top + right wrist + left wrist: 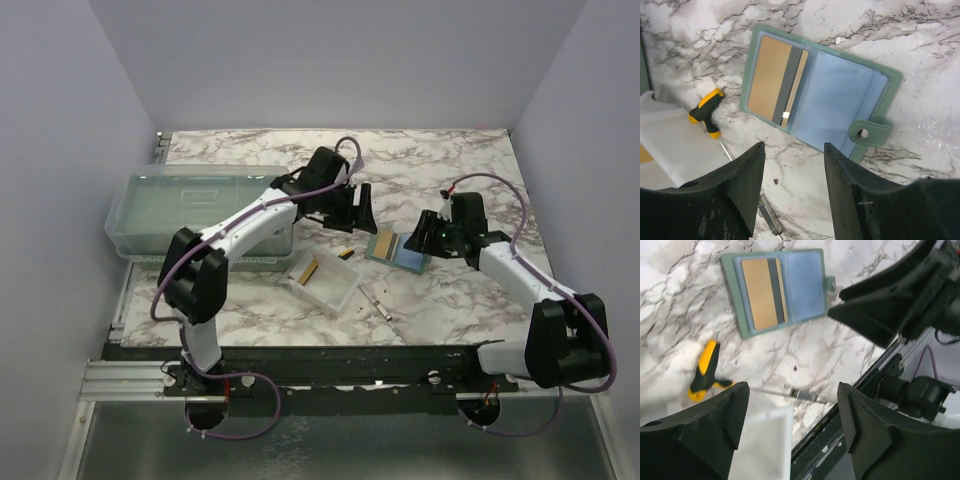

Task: Put the credit cards into the card holder
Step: Insert the credit card into the card holder, then pick up the credit card from the storage box.

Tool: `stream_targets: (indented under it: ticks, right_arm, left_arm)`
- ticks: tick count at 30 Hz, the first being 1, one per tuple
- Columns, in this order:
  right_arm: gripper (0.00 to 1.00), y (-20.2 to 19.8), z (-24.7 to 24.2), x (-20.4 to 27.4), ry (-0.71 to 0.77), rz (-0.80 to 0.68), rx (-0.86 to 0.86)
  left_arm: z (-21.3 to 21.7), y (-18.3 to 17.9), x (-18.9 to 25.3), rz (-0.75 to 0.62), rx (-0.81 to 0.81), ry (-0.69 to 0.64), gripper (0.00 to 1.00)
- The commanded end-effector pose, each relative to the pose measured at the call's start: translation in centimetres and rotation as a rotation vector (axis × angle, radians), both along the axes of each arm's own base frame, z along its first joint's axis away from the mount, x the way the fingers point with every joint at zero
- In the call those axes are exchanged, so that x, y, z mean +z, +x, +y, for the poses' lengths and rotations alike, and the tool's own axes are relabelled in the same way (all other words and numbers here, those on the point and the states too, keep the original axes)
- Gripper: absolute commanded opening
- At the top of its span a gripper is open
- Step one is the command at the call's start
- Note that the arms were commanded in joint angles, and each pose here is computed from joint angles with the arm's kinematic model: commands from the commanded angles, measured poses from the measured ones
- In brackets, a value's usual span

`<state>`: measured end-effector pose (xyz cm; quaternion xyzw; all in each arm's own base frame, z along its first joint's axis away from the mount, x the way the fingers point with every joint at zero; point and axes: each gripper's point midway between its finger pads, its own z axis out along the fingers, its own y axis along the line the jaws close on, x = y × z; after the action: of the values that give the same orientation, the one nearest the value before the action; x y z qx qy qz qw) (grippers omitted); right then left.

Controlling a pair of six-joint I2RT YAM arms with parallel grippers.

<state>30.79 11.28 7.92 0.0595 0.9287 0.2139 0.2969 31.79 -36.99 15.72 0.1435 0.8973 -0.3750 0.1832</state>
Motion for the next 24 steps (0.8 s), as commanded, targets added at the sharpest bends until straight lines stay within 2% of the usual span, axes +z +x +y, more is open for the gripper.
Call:
stream_targets:
  ticks: [1,6,11,17,24]
  right_arm:
    - [0.55,-0.8,0.2,1.2,0.0,-0.025,0.044]
    - [0.55,-1.0,0.9,1.4,0.039,-0.046,0.065]
    - [0.55,-1.0,1.3,1.7,0.06,-0.06,0.076]
    - [0.53,-1.4,0.7,2.4,0.043,-0.087,0.055]
    - [0.53,-2.0,0.5,2.6,0.049,-0.101,0.039]
  left_arm:
    - [5.5,-4.2,0.8,-0.055,-0.019,0.205,0.79]
    - [10.0,-7.3,-0.1,-0.17,0.028,0.493,0.78]
    - [12.4,-8.1,-2.2,-0.279,0.053,0.725,0.69]
    - [13.1,-7.1,-4.2,-0.383,0.034,0.916,0.55]
    - [14.4,-6.2,-6.8,-0.404,0.003,1.065,0.54]
